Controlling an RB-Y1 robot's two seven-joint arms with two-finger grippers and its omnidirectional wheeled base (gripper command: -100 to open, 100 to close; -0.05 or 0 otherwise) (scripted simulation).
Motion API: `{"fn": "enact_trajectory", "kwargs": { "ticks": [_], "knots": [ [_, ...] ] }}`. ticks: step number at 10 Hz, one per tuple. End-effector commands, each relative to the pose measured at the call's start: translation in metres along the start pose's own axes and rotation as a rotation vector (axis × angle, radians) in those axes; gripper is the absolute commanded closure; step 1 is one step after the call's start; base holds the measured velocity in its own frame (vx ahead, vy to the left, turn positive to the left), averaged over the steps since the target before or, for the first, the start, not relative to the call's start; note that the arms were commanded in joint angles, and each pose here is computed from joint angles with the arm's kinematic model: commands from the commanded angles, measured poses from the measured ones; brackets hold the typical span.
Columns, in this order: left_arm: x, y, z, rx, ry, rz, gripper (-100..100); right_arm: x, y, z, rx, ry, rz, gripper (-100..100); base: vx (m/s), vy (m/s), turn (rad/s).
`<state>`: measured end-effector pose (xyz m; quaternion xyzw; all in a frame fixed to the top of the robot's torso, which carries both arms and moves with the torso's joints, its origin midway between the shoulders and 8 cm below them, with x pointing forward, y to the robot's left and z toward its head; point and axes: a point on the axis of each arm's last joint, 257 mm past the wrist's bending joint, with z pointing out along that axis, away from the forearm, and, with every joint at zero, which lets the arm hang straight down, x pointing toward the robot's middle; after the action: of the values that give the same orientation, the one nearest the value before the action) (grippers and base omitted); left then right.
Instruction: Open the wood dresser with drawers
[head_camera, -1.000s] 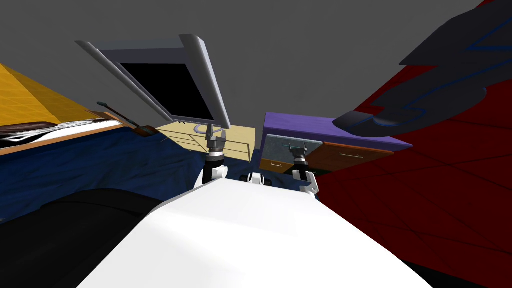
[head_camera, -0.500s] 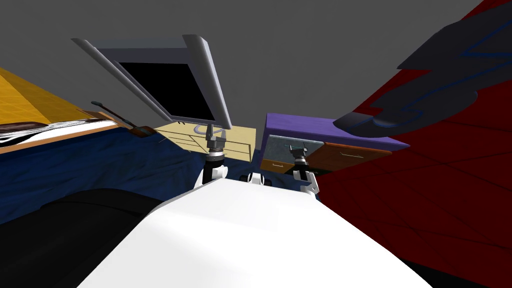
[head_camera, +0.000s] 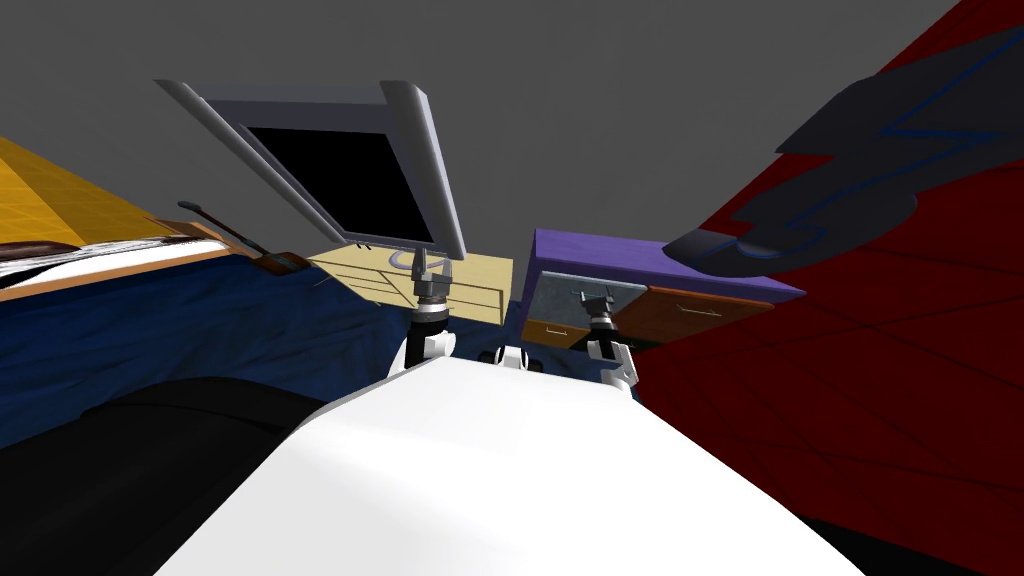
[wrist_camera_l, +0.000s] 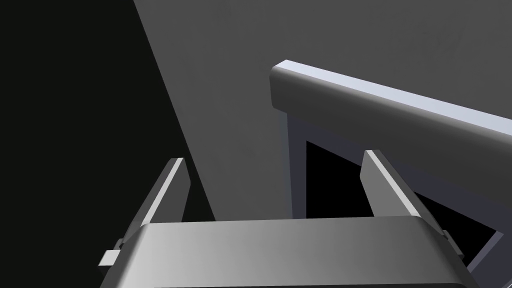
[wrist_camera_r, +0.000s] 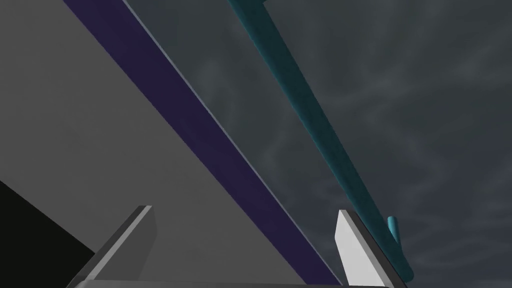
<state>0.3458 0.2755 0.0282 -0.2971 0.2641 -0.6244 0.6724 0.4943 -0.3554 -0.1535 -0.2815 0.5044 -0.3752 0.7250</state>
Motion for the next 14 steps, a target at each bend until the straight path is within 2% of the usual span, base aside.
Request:
{"fn": "enact_trajectory", "kwargs": {
  "ticks": [1,4,6,10,11,14],
  "knots": [
    [0.000,0.000,0.000,0.000,0.000,0.000,0,0.022,0.012,-0.012,-0.046,0.052,-0.120,-100,0.011,0.059,-0.025],
    [0.000,0.000,0.000,0.000,0.000,0.000,0,0.022,0.012,-0.012,-0.046,0.052,-0.137,-100,-0.003,0.023,-0.003],
    [0.000,0.000,0.000,0.000,0.000,0.000,0,0.035,0.017,-0.017,-0.071,0.073,-0.235,-100,0.006,0.027,0.001],
    [0.000,0.000,0.000,0.000,0.000,0.000,0,0.035,0.017,-0.017,-0.071,0.073,-0.240,-100,0.001,0.017,-0.001],
    [0.000,0.000,0.000,0.000,0.000,0.000,0,0.046,0.020,-0.021,-0.092,0.089,-0.318,-100,0.005,0.028,0.023],
    [0.000,0.000,0.000,0.000,0.000,0.000,0,0.053,0.022,-0.025,-0.108,0.099,-0.374,-100,0.003,0.034,-0.006]
  ]
}}
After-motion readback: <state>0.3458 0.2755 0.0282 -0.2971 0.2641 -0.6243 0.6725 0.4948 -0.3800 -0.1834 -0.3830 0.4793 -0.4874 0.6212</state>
